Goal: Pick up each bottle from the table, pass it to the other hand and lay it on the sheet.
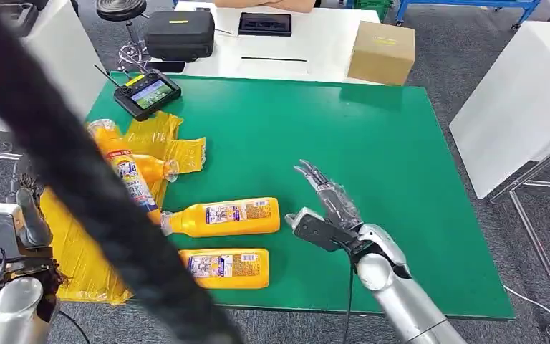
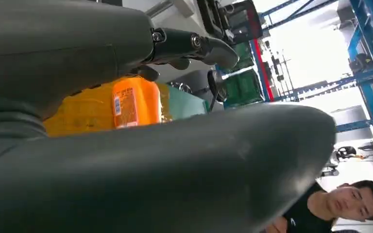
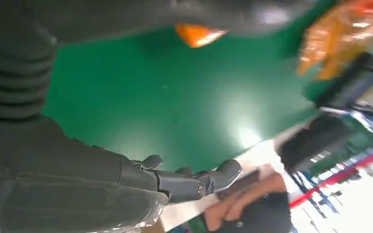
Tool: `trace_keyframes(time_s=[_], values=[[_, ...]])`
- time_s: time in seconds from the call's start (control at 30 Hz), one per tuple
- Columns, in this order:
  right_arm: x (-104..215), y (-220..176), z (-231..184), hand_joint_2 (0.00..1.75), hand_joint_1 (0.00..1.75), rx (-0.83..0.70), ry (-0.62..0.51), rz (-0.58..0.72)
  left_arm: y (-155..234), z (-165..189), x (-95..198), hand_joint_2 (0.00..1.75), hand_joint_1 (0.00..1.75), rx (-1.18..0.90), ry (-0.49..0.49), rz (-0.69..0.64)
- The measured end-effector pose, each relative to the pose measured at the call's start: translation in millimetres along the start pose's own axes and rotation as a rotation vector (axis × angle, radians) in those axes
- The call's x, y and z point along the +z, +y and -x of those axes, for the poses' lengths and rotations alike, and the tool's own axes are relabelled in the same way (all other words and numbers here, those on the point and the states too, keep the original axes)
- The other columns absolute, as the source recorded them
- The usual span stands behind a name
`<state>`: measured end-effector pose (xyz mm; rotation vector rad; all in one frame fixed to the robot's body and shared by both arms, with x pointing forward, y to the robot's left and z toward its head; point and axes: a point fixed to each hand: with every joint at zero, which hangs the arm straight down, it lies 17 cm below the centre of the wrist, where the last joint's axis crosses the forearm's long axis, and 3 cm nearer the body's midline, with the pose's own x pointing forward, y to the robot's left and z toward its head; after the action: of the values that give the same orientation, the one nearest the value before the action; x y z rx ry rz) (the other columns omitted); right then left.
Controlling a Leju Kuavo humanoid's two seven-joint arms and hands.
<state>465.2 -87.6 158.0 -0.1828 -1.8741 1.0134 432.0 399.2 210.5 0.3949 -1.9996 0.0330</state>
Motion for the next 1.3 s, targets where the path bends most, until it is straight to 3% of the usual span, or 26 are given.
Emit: trace_keyframes(time_s=[0.37, 0.63, 0.67, 0.93, 1.3], values=[[1.4, 0.1, 14.4, 1.75, 0.00, 0.023, 0.031, -0.015, -2.1, -5.0, 3.0, 0.00, 0.00, 0.013, -0.008, 0.000], [0.9, 21.3, 47.8, 1.75, 0.00, 0.133, 0.116, -0.165, -7.0, -7.1, 2.0, 0.00, 0.00, 0.019, -0.005, -0.023], [0.6, 22.2, 49.8, 0.00, 0.00, 0.137, 0.120, -0.172, -7.8, -6.9, 2.3, 0.00, 0.00, 0.020, -0.004, -0.024], [-4.0, 37.6, 56.7, 0.00, 0.00, 0.174, 0.139, -0.237, -21.1, -9.3, 1.0, 0.00, 0.00, 0.024, -0.009, -0.011], [-71.1, 59.7, -16.2, 0.00, 0.00, 0.233, 0.012, -0.296, -33.2, -15.5, -12.5, 0.00, 0.00, 0.040, -0.018, -0.010]])
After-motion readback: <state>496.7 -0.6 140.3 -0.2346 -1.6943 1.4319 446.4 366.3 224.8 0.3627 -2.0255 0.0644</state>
